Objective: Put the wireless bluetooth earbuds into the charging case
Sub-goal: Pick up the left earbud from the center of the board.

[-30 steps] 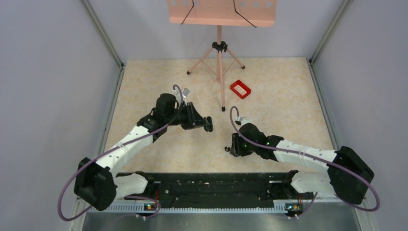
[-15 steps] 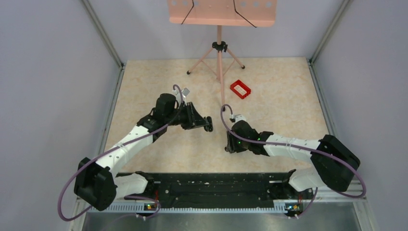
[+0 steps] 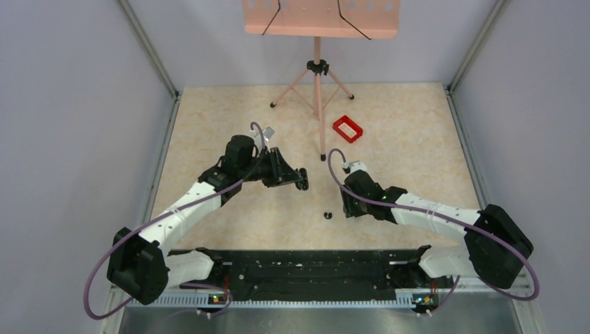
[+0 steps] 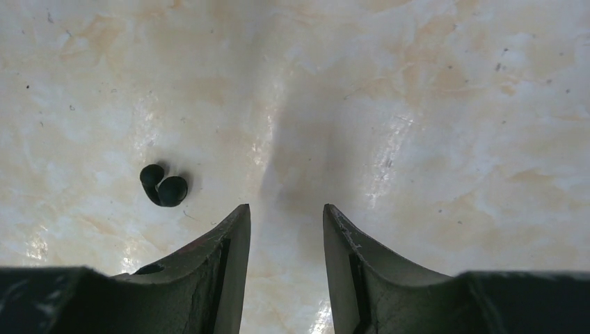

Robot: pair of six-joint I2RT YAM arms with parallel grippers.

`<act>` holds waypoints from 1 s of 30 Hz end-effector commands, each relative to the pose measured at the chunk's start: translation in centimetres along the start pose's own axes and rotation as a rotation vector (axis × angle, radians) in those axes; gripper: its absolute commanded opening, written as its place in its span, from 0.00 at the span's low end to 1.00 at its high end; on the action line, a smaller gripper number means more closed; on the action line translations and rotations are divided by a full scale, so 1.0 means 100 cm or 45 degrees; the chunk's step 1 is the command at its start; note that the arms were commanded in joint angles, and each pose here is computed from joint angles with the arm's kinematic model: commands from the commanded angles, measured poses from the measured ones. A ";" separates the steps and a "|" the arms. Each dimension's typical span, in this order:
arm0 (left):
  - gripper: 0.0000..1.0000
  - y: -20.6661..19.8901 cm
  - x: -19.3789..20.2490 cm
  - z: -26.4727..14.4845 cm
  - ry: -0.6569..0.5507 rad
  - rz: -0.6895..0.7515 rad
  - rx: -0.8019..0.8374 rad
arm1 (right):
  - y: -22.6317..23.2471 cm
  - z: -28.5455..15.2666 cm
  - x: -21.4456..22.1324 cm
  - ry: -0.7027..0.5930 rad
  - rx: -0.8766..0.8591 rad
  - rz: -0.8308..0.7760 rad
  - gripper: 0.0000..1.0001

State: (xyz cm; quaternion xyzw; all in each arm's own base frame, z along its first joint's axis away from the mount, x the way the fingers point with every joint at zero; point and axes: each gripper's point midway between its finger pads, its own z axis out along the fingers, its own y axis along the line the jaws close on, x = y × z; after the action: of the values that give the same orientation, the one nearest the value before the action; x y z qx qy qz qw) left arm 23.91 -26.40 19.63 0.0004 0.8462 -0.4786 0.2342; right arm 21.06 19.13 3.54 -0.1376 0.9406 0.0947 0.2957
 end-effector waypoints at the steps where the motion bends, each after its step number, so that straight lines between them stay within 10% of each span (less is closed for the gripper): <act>1: 0.01 -0.006 -0.005 0.001 -0.021 0.018 0.047 | -0.005 -0.016 -0.023 -0.088 -0.006 0.025 0.41; 14: 0.01 0.002 -0.014 -0.010 -0.085 -0.009 0.001 | 0.109 -0.057 -0.023 -0.218 -0.609 -0.157 0.37; 30: 0.01 0.011 -0.018 -0.023 -0.121 -0.019 -0.033 | 0.099 -0.014 -0.016 -0.104 -0.408 -0.239 0.27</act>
State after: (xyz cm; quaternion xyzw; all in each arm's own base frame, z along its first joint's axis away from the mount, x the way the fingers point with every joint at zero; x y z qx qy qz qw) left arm 24.74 -23.72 19.64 -0.0390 0.8479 -0.4629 0.2555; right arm 16.75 26.65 4.45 -0.2644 0.8995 0.2099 0.2773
